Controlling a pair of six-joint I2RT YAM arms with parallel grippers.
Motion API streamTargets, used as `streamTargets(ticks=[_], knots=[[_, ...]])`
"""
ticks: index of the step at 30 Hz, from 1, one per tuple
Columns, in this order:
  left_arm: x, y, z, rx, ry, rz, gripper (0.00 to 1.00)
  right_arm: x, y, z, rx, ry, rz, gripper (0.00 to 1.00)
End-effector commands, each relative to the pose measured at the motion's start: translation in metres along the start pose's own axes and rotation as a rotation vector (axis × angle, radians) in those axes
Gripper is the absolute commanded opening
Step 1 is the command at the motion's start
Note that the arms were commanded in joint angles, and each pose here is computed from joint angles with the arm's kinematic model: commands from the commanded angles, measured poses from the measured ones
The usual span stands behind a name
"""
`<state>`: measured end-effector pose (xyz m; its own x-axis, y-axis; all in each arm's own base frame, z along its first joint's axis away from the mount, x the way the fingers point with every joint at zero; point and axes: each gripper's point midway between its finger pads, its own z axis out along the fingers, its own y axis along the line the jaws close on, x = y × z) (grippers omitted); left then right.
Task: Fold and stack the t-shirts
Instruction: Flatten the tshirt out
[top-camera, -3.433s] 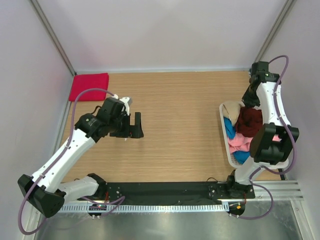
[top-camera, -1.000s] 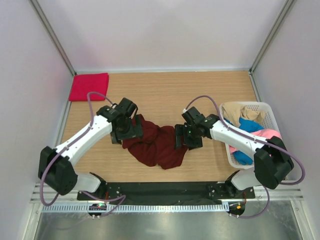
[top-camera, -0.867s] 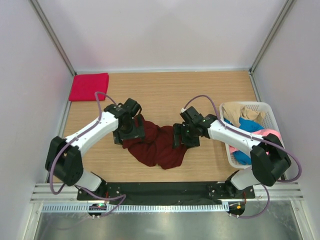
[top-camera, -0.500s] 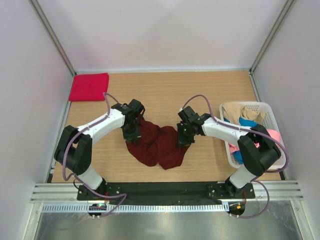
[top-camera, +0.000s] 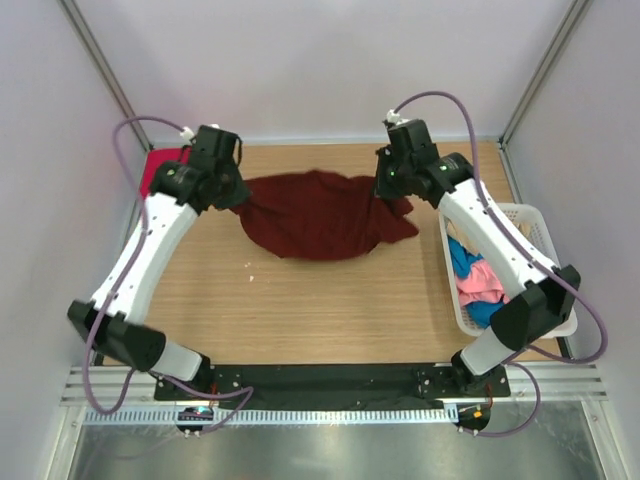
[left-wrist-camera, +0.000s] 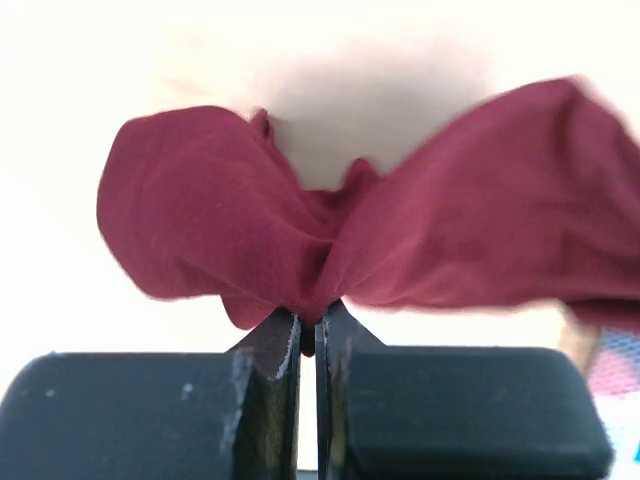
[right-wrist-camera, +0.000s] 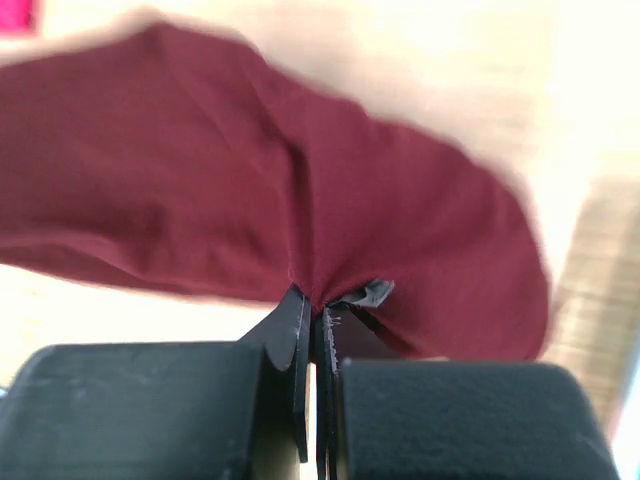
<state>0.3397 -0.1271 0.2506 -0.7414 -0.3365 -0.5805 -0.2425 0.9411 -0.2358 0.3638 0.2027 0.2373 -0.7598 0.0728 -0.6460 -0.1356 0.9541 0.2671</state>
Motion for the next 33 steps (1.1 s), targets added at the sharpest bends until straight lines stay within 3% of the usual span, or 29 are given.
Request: streamTargets(ticks=[1, 5, 6, 7, 8, 9, 10, 11, 12, 14, 17, 22, 25, 28, 30, 33], knots=[[-0.026, 0.03, -0.066, -0.044, -0.166, -0.03, 0.0, -0.023, -0.013, -0.061, 0.063, -0.092, -0.086, 0.01], [0.014, 0.067, -0.076, -0.081, -0.159, -0.082, 0.0, 0.03, -0.018, -0.076, -0.002, -0.009, -0.053, 0.04], [0.044, 0.084, -0.063, -0.135, -0.09, -0.087, 0.11, 0.049, -0.02, -0.075, -0.02, 0.027, -0.038, 0.12], [0.06, 0.095, -0.069, -0.129, -0.08, -0.105, 0.28, 0.102, -0.02, -0.062, -0.075, 0.175, 0.015, 0.2], [0.078, 0.105, -0.066, -0.15, -0.041, -0.112, 0.45, 0.115, -0.018, -0.073, -0.129, 0.157, 0.042, 0.37], [0.093, 0.113, -0.064, -0.164, -0.011, -0.124, 0.69, 0.137, -0.019, -0.072, -0.151, 0.197, 0.07, 0.47], [0.123, 0.126, -0.056, -0.196, 0.069, -0.131, 0.79, 0.177, -0.028, -0.066, -0.149, 0.28, 0.103, 0.56], [0.132, 0.13, -0.06, -0.177, 0.066, -0.146, 0.87, 0.183, -0.028, -0.074, -0.175, 0.25, 0.135, 0.66], [0.14, 0.133, -0.06, -0.177, 0.078, -0.156, 0.99, 0.192, -0.032, -0.075, -0.171, 0.256, 0.142, 0.7], [0.149, 0.136, -0.06, -0.169, 0.083, -0.183, 1.0, 0.205, -0.045, -0.077, -0.128, 0.264, 0.137, 0.78], [0.131, 0.126, -0.061, -0.135, 0.034, -0.179, 1.0, 0.197, -0.052, -0.075, -0.081, 0.253, 0.088, 0.79], [0.104, 0.095, -0.031, -0.135, 0.073, -0.116, 1.0, 0.155, -0.053, -0.042, 0.025, 0.265, 0.013, 0.78], [0.09, 0.076, -0.004, -0.135, 0.114, -0.078, 0.95, 0.123, -0.047, -0.012, 0.043, 0.265, 0.002, 0.72], [0.082, 0.058, 0.021, -0.09, 0.17, -0.078, 0.83, 0.093, -0.033, 0.024, 0.036, 0.268, -0.013, 0.63], [0.077, 0.056, 0.028, -0.082, 0.19, -0.112, 0.76, 0.076, -0.022, 0.042, 0.011, 0.251, -0.007, 0.51], [0.07, 0.069, 0.031, -0.132, 0.18, -0.169, 0.73, 0.036, -0.001, 0.077, -0.012, 0.202, 0.018, 0.5]])
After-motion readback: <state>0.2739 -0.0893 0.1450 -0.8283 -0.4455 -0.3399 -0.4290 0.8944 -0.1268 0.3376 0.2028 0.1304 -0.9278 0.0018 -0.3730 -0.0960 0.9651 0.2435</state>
